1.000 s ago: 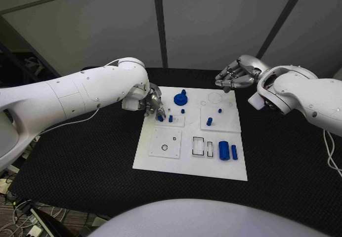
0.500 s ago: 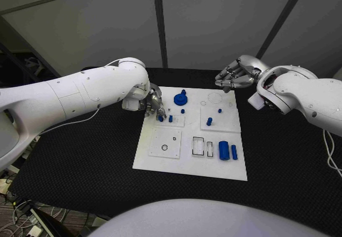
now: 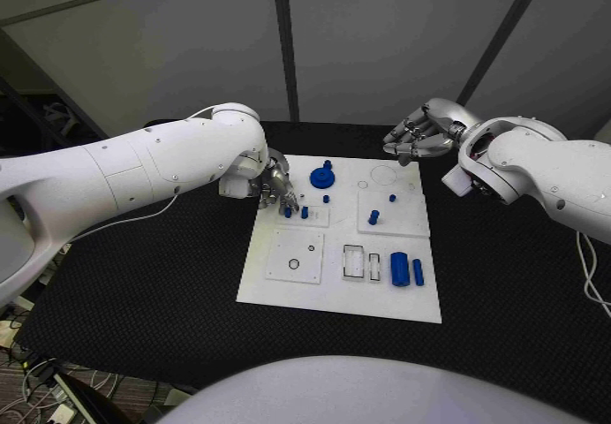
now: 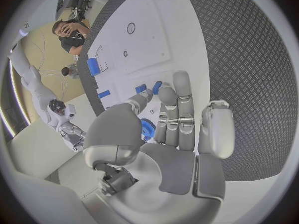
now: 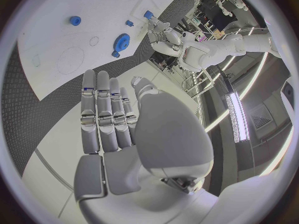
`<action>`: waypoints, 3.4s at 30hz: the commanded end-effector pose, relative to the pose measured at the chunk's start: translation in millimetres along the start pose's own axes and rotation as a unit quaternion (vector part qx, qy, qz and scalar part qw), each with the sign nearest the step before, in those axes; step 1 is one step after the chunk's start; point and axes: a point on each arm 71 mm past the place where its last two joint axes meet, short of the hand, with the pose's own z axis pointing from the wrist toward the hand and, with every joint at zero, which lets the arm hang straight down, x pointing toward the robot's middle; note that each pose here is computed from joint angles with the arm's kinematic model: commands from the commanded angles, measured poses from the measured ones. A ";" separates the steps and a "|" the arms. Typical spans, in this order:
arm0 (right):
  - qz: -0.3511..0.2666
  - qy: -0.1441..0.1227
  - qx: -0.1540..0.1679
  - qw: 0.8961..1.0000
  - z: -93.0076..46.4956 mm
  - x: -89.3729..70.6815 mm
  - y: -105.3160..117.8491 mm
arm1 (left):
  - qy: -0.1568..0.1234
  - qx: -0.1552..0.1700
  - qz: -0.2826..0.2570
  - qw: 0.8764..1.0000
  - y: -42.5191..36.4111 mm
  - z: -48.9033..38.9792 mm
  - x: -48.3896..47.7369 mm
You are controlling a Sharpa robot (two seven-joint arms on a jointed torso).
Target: Assemble the parts on the task board
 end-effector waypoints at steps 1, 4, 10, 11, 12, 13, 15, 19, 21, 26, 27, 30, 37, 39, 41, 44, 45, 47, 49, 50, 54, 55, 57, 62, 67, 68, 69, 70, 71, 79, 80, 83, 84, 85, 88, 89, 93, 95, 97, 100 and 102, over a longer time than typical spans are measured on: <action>0.001 0.002 -0.006 1.000 0.3 -0.2 2.0 | -0.007 -0.002 0.000 1.000 -0.4 -0.3 -1.4; 0.001 0.002 -0.006 1.000 0.3 -0.1 2.0 | -0.008 -0.003 0.000 1.000 -0.1 -0.3 -1.8; 0.001 0.002 -0.006 1.000 0.4 -0.1 1.9 | -0.011 -0.005 0.001 1.000 1.2 -0.6 -2.1; 0.001 0.002 -0.006 1.000 0.4 -0.1 1.9 | -0.011 -0.005 0.001 1.000 1.5 -0.7 -2.2; 0.001 0.002 -0.006 1.000 0.4 -0.1 1.9 | -0.012 -0.005 0.001 1.000 1.9 -0.8 -2.2; 0.001 0.002 -0.006 1.000 0.4 -0.1 1.9 | -0.012 -0.006 0.001 1.000 2.4 -1.0 -2.2; 0.001 0.002 -0.006 1.000 0.4 -0.2 1.9 | -0.013 -0.006 0.002 1.000 3.4 -1.5 -2.2; 0.001 0.002 -0.006 1.000 0.3 -0.3 1.7 | -0.021 -0.006 -0.001 1.000 6.0 -3.3 -2.8; 0.001 0.002 -0.006 1.000 0.2 -0.3 1.7 | -0.028 -0.006 -0.005 1.000 7.0 -4.5 -3.7; 0.001 0.002 -0.006 1.000 0.3 -0.4 1.6 | -0.063 0.004 -0.029 0.998 7.7 -9.5 -11.3; 0.001 0.001 -0.006 1.000 0.3 -0.5 1.6 | -0.074 0.008 -0.042 0.996 8.0 -10.6 -13.6; 0.001 0.001 -0.006 1.000 0.4 -0.6 1.6 | -0.102 0.022 -0.085 0.991 10.1 -13.6 -18.5; 0.001 -0.001 -0.006 1.000 0.1 -1.2 1.1 | -0.154 0.060 -0.167 0.972 18.3 -23.0 -23.7; 0.001 -0.002 -0.006 1.000 -0.4 -1.4 1.1 | -0.178 0.080 -0.182 0.964 19.0 -27.6 -24.0; 0.001 -0.002 -0.007 1.000 -1.1 -1.2 1.6 | -0.205 0.103 -0.192 0.954 18.2 -32.1 -23.2; -0.001 -0.005 -0.010 1.000 -1.8 -1.0 3.0 | -0.246 0.146 -0.197 0.938 15.6 -36.1 -19.9; -0.002 -0.006 -0.011 1.000 -1.9 -0.9 3.3 | -0.261 0.162 -0.195 0.931 14.1 -36.9 -18.0; -0.003 -0.009 -0.013 1.000 -2.3 -0.6 3.1 | -0.285 0.187 -0.187 0.921 11.4 -37.7 -14.5; -0.003 -0.013 -0.014 1.000 -3.5 0.3 1.4 | -0.318 0.223 -0.162 0.907 5.6 -38.4 -9.2; -0.004 -0.014 -0.014 1.000 -3.9 0.7 0.6 | -0.329 0.236 -0.148 0.902 2.8 -38.4 -7.2; -0.008 -0.016 -0.016 1.000 -5.3 2.2 -0.4 | -0.356 0.269 -0.084 0.891 -5.1 -38.6 -0.1; -0.010 -0.016 -0.017 1.000 -5.7 2.7 -0.4 | -0.362 0.275 -0.067 0.888 -6.9 -38.6 1.7; -0.012 -0.015 -0.018 1.000 -6.6 4.0 -0.5 | -0.369 0.284 -0.036 0.884 -10.8 -38.0 5.1; -0.014 -0.012 -0.019 1.000 -7.5 7.9 -1.3 | -0.368 0.292 0.033 0.882 -20.9 -31.2 14.3; -0.014 -0.010 -0.020 1.000 -7.5 10.4 -1.7 | -0.352 0.286 0.078 0.888 -29.2 -22.0 20.7; -0.014 -0.010 -0.020 1.000 -7.4 10.9 -1.7 | -0.349 0.284 0.084 0.889 -30.0 -20.3 21.3; -0.014 -0.009 -0.020 1.000 -7.2 11.4 -1.7 | -0.343 0.280 0.092 0.892 -31.2 -17.5 22.0; -0.014 -0.009 -0.020 1.000 -7.1 11.8 -1.7 | -0.339 0.278 0.097 0.893 -32.1 -15.7 22.4; -0.014 -0.009 -0.020 1.000 -6.9 12.0 -1.7 | -0.336 0.277 0.100 0.895 -32.9 -14.4 22.7; -0.013 -0.007 -0.020 1.000 -5.7 14.1 -1.3 | -0.310 0.272 0.124 0.902 -42.1 -5.7 26.1; -0.013 -0.007 -0.020 1.000 -5.6 14.2 -1.3 | -0.309 0.272 0.125 0.903 -42.9 -5.2 26.3; -0.013 -0.006 -0.020 1.000 -5.3 14.7 -1.2 | -0.305 0.271 0.128 0.904 -44.8 -3.2 26.5; -0.013 -0.006 -0.020 1.000 -5.2 14.8 -1.2 | -0.304 0.270 0.129 0.905 -45.2 -2.4 26.4; -0.013 -0.006 -0.020 1.000 -5.1 15.0 -1.2 | -0.303 0.269 0.129 0.905 -45.5 -1.7 26.1; -0.013 -0.005 -0.020 1.000 -4.8 15.6 -0.9 | -0.301 0.266 0.132 0.906 -46.5 0.3 25.6; -0.013 -0.004 -0.020 1.000 -4.6 15.8 -0.7 | -0.300 0.266 0.133 0.906 -46.8 0.8 25.5; -0.013 -0.003 -0.020 1.000 -4.3 16.4 -0.3 | -0.299 0.263 0.135 0.907 -47.7 2.4 25.0; -0.013 -0.003 -0.021 1.000 -4.3 16.6 -0.2 | -0.299 0.262 0.136 0.908 -47.8 3.2 24.5; -0.013 -0.003 -0.021 1.000 -4.2 16.7 -0.1 | -0.299 0.260 0.137 0.908 -48.0 4.1 23.9; -0.013 -0.003 -0.021 1.000 -4.0 17.0 0.3 | -0.299 0.257 0.138 0.908 -48.4 5.4 23.0; -0.013 -0.002 -0.021 1.000 -3.9 17.2 0.4 | -0.299 0.256 0.138 0.909 -48.9 6.2 22.6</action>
